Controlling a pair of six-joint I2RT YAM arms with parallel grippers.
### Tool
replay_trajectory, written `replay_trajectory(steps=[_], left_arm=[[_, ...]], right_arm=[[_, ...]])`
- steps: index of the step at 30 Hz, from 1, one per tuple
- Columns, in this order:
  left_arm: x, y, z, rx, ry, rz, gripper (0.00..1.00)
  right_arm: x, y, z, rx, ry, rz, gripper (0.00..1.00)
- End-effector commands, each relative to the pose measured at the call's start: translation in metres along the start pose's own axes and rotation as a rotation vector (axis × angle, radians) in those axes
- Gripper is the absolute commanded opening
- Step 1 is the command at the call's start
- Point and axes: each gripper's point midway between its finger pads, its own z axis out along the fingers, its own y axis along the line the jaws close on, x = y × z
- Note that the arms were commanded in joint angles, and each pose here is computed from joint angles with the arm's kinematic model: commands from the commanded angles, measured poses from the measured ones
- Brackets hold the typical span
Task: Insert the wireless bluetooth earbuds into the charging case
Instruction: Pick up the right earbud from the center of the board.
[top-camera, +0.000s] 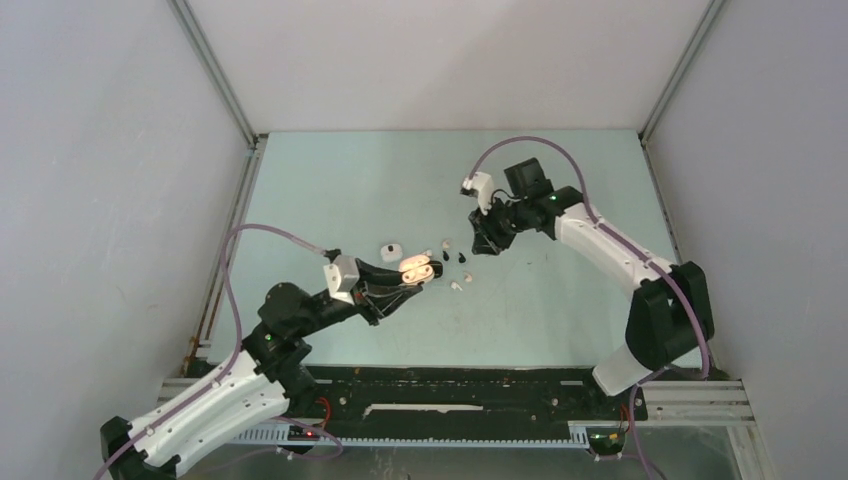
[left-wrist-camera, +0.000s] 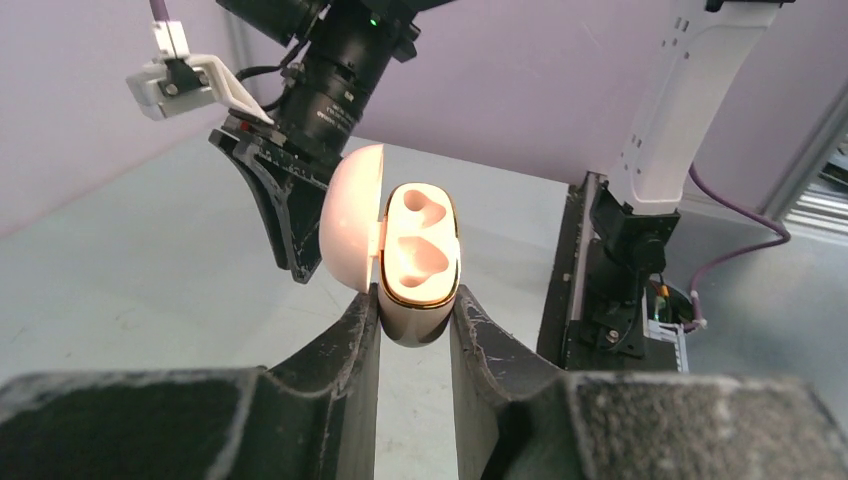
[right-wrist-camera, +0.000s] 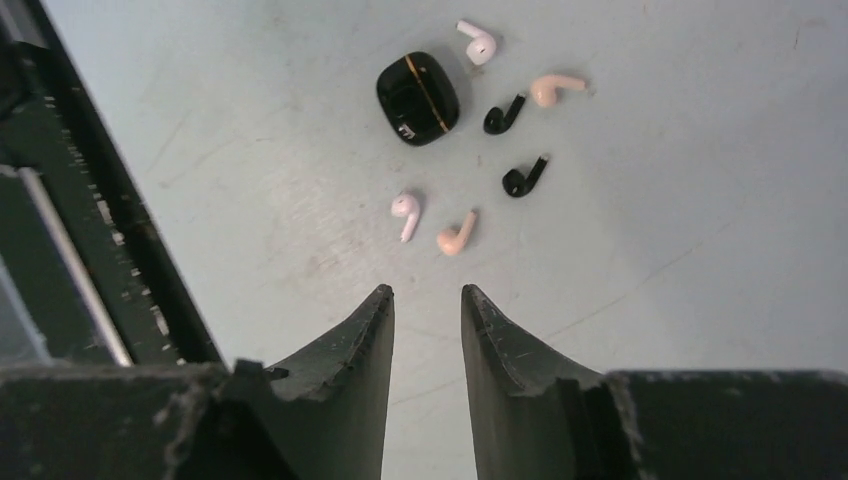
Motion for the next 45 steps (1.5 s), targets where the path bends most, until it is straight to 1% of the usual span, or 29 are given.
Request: replay_trajectory(steps=[1, 4, 7, 8, 12, 16, 20, 22, 24, 27, 31, 34, 37, 45], left_arm=[[-0.008, 0.012, -0.014, -0.106, -0.078, -0.002, 0.0], [-0.01, 0.014, -0.019, -0.118, -0.076, 0.028, 0.0], [-0.007, 0.018, -0.02, -0.14, -0.07, 0.044, 0.0], [-0.007, 0.018, -0.02, -0.14, -0.07, 0.046, 0.0], [-0.006, 0.018, -0.02, -0.137, -0.064, 0.044, 0.0], [-0.006, 0.02, -0.021, -0.151, -0.068, 0.051, 0.0], [-0.007, 0.021, -0.023, -0.162, -0.078, 0.058, 0.0], [-0.007, 0.022, -0.023, -0.167, -0.078, 0.059, 0.0], [-0.007, 0.023, -0.023, -0.167, -0.076, 0.06, 0.0], [-0.007, 0.022, -0.021, -0.161, -0.072, 0.059, 0.0], [-0.005, 0.022, -0.019, -0.153, -0.066, 0.056, 0.0], [-0.003, 0.022, -0.017, -0.147, -0.055, 0.054, 0.0], [-0.002, 0.022, -0.017, -0.148, -0.05, 0.052, 0.0], [-0.004, 0.022, -0.018, -0.154, -0.057, 0.056, 0.0]], right_arm=[[-0.024, -0.034, 0.022, 0.146, -0.039, -0.088, 0.33], [-0.025, -0.052, 0.044, 0.134, -0.002, -0.136, 0.29], [-0.025, -0.074, 0.066, 0.131, 0.056, -0.16, 0.27], [-0.034, -0.081, 0.071, 0.138, 0.056, -0.175, 0.28], [-0.038, -0.106, 0.097, 0.154, 0.1, -0.188, 0.3], [-0.042, -0.111, 0.107, 0.161, 0.142, -0.184, 0.29], [-0.037, -0.097, 0.097, 0.174, 0.141, -0.126, 0.28], [-0.025, -0.088, 0.09, 0.208, 0.152, -0.096, 0.28], [-0.009, -0.078, 0.083, 0.242, 0.167, -0.048, 0.34], [0.002, -0.066, 0.073, 0.275, 0.153, 0.024, 0.49], [0.009, -0.062, 0.073, 0.302, 0.161, 0.067, 0.53], [0.014, -0.052, 0.082, 0.261, 0.181, 0.065, 0.54], [0.025, -0.039, 0.092, 0.226, 0.228, 0.047, 0.54], [0.045, -0.031, 0.097, 0.2, 0.29, 0.043, 0.45]])
